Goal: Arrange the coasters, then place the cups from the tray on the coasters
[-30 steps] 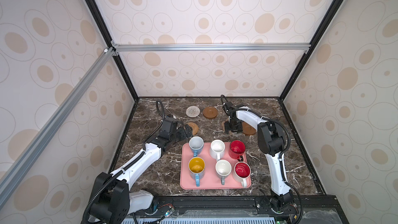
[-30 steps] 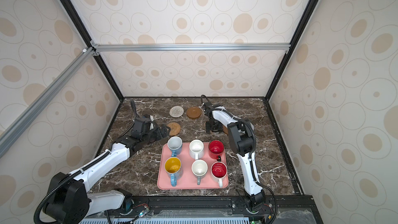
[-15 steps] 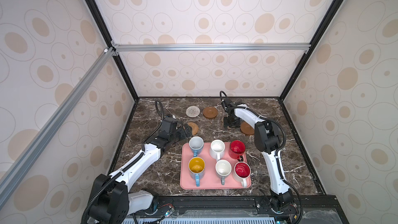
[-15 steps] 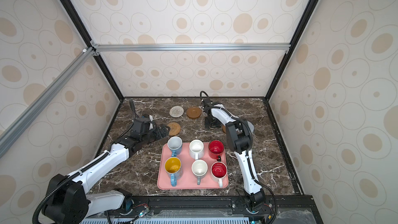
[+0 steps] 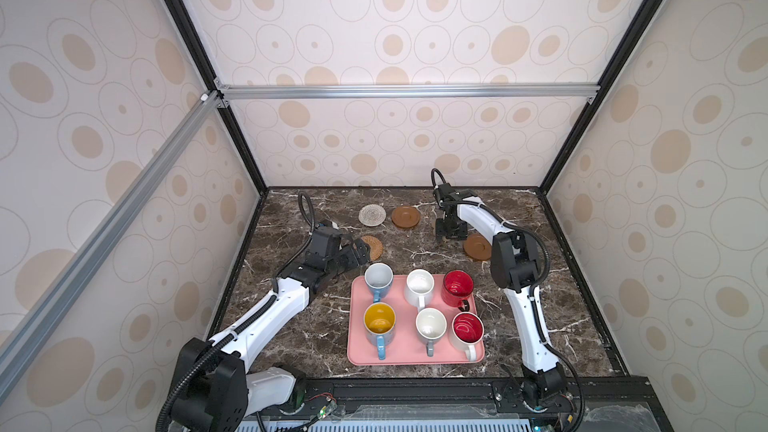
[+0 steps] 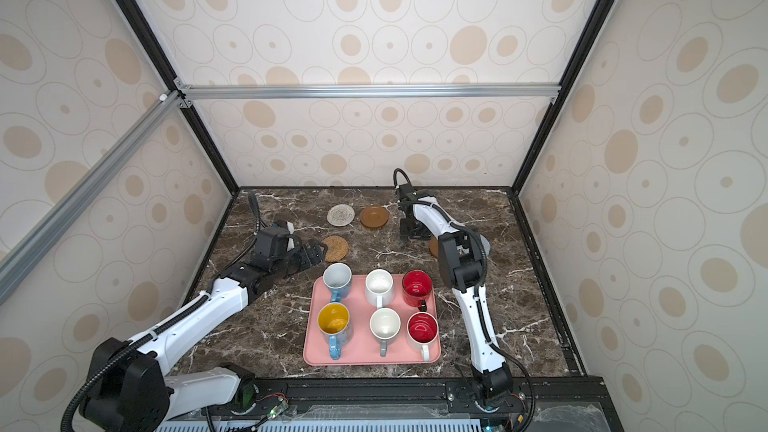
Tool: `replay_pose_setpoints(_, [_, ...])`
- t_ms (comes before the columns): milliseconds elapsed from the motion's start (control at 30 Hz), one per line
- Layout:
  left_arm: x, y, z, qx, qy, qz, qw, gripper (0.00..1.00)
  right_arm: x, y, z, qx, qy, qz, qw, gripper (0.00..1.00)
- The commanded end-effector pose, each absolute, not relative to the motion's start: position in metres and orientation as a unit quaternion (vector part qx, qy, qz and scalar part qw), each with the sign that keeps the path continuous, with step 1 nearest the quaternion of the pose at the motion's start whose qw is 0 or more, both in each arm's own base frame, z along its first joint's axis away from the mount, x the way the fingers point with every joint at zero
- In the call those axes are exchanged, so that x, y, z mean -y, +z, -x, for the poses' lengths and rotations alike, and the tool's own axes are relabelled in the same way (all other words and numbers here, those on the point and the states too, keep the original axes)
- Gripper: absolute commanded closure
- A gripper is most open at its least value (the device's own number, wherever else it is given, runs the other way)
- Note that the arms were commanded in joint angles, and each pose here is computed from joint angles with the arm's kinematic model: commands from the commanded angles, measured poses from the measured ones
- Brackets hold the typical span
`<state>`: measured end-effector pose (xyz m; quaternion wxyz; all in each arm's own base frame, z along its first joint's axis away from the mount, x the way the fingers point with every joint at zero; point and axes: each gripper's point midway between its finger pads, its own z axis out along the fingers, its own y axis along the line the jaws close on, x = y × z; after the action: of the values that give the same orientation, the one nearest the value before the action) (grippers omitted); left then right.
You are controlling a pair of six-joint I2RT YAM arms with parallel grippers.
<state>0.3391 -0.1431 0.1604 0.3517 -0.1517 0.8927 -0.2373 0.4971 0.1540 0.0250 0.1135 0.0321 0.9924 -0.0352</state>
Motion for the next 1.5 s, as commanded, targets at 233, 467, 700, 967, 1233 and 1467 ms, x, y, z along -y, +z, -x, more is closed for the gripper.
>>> replay_pose_setpoints(233, [0.143, 0.168, -0.338, -0.887, -0.241, 0.158, 0.360, 0.00, -0.155, 0.004, -0.502, -0.995, -0.036, 0.003, 0.093, 0.38])
replay_pose_setpoints(467, [0.143, 0.170, -0.339, -0.886, -0.242, 0.159, 0.362, 0.00, -0.161, 0.004, -0.508, -0.994, -0.022, 0.027, 0.100, 0.38])
replay_pose_setpoints(700, [0.143, 0.170, -0.339, -0.886, -0.242, 0.158, 0.362, 0.00, -0.163, 0.003, -0.511, -0.993, -0.022, 0.040, 0.105, 0.39])
replay_pose_setpoints(967, [0.143, 0.171, -0.339, -0.886, -0.242, 0.159, 0.361, 0.00, -0.162, 0.004, -0.517, -0.992, -0.027, 0.053, 0.114, 0.38])
replay_pose_setpoints(1233, [0.143, 0.172, -0.339, -0.886, -0.242, 0.159, 0.363, 0.00, -0.162, 0.005, -0.521, -0.991, -0.027, 0.055, 0.120, 0.38])
replay_pose_setpoints(1467, [0.143, 0.172, -0.339, -0.886, -0.243, 0.159, 0.362, 0.00, -0.153, 0.009, -0.523, -0.990, -0.048, 0.039, 0.124, 0.37])
